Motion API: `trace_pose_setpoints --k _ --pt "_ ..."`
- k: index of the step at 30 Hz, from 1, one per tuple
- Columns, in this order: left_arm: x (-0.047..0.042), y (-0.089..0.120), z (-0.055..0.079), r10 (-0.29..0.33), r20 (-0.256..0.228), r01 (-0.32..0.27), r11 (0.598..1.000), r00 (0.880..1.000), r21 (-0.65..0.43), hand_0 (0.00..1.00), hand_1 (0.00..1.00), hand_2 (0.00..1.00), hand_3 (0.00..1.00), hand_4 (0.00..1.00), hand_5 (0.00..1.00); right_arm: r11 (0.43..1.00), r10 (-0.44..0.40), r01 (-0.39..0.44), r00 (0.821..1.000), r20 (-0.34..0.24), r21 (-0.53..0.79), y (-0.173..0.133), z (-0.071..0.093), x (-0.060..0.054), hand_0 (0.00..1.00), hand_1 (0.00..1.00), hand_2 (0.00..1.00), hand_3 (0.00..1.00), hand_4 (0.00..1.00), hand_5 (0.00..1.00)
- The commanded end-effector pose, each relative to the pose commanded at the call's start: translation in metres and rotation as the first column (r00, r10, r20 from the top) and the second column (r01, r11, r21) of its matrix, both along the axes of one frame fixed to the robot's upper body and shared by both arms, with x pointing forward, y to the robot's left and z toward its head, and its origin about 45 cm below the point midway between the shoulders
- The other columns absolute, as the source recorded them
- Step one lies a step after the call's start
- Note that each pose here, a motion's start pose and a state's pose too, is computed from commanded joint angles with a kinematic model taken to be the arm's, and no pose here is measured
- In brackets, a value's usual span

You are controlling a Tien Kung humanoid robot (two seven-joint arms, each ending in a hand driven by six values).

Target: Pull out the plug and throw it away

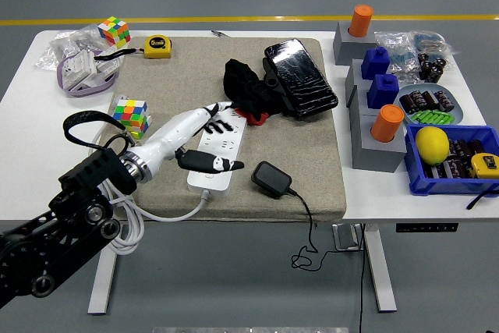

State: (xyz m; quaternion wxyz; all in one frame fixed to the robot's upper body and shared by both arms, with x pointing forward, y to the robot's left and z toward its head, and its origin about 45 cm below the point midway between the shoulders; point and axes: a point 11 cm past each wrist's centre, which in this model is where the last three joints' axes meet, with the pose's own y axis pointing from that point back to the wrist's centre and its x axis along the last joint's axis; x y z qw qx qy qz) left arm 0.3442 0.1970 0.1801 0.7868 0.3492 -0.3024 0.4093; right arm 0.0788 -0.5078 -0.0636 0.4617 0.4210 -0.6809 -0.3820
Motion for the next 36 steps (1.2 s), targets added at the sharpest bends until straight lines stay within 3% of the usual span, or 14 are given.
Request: trace_pose_setpoints --k 6,19,30,36 --pt "-0.0157 0.009 -0.013 0.012 -0.068 -0.008 0.999 0.998 0.050 0.076 0.070 0.140 0.905 0.718 0.002 1.000 -0.002 0.002 1.000 0.002 0.002 0.001 0.000 0.000 0.539 0.621 0.672 0.587 0.977 0.528" --pt "-0.0314 0.007 -0.021 -0.014 -0.155 0.032 0.993 0.988 0.110 0.072 0.068 0.137 0.890 0.714 0.002 1.000 -0.003 0.003 1.000 -0.004 0.003 0.001 -0.001 -0.002 0.541 0.622 0.672 0.587 0.977 0.527" --pt "-0.0273 0.014 -0.034 0.021 -0.194 0.007 0.990 0.981 0.142 0.072 0.069 0.139 0.882 0.729 0.002 1.000 -0.001 0.001 1.000 -0.001 0.005 0.002 -0.001 -0.001 0.540 0.621 0.672 0.587 0.978 0.527" --pt "-0.0292 0.015 -0.040 0.022 -0.219 0.013 0.987 0.975 0.157 0.071 0.069 0.140 0.873 0.731 0.002 1.000 -0.002 0.002 1.000 -0.004 0.004 0.002 -0.001 -0.002 0.539 0.621 0.672 0.587 0.978 0.527"
